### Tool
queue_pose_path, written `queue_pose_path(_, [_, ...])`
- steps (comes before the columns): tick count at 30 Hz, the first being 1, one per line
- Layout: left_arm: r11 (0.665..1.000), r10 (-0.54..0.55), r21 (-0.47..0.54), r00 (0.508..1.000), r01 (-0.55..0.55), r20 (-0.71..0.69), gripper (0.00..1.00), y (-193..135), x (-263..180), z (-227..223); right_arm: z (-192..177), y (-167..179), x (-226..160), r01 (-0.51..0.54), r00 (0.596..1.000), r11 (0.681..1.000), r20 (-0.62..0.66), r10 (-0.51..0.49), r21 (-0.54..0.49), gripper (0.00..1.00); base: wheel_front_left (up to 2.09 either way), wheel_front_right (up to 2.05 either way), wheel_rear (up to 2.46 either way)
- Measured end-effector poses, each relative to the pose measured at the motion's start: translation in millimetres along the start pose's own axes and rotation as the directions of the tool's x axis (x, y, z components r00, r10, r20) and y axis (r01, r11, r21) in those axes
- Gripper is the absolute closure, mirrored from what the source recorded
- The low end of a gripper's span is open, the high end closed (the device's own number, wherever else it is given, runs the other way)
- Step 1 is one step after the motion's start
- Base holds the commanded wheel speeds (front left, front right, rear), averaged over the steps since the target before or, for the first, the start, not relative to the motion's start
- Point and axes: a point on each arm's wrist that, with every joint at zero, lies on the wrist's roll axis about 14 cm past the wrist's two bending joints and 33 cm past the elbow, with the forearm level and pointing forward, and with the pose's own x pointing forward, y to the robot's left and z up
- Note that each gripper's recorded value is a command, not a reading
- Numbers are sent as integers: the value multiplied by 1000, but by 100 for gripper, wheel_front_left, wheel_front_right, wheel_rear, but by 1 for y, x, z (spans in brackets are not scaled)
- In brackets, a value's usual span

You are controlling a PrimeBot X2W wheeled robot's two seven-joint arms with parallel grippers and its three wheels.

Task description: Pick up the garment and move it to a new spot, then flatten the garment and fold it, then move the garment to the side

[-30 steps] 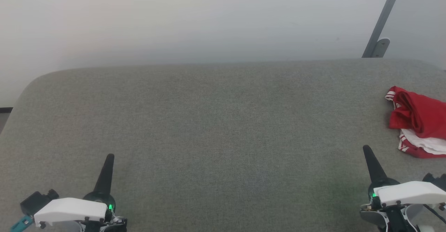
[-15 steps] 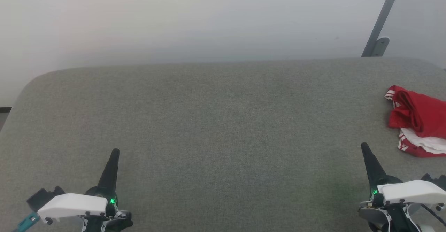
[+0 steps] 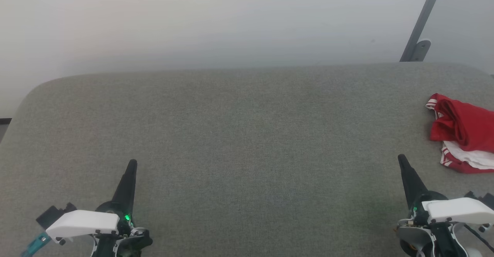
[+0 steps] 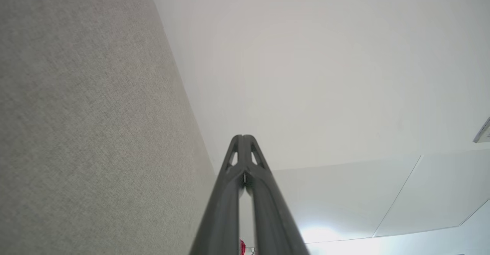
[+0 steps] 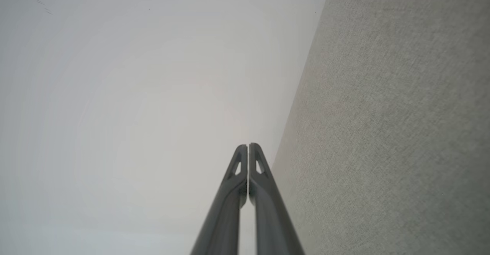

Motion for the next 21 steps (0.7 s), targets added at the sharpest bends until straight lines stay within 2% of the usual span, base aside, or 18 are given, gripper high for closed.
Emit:
queue_pose_path(14, [995,-15,-99,1000,14,-13,100,-4,5,-7,-2,6,2,-23,1000,995,-8,23,102,100,0,0,0])
queue_pose_path(21, [994,-18,-112,1000,16,-16,100,-5,5,-8,-2,7,2,-26,1000,993,-10,28,119,100,0,0,0])
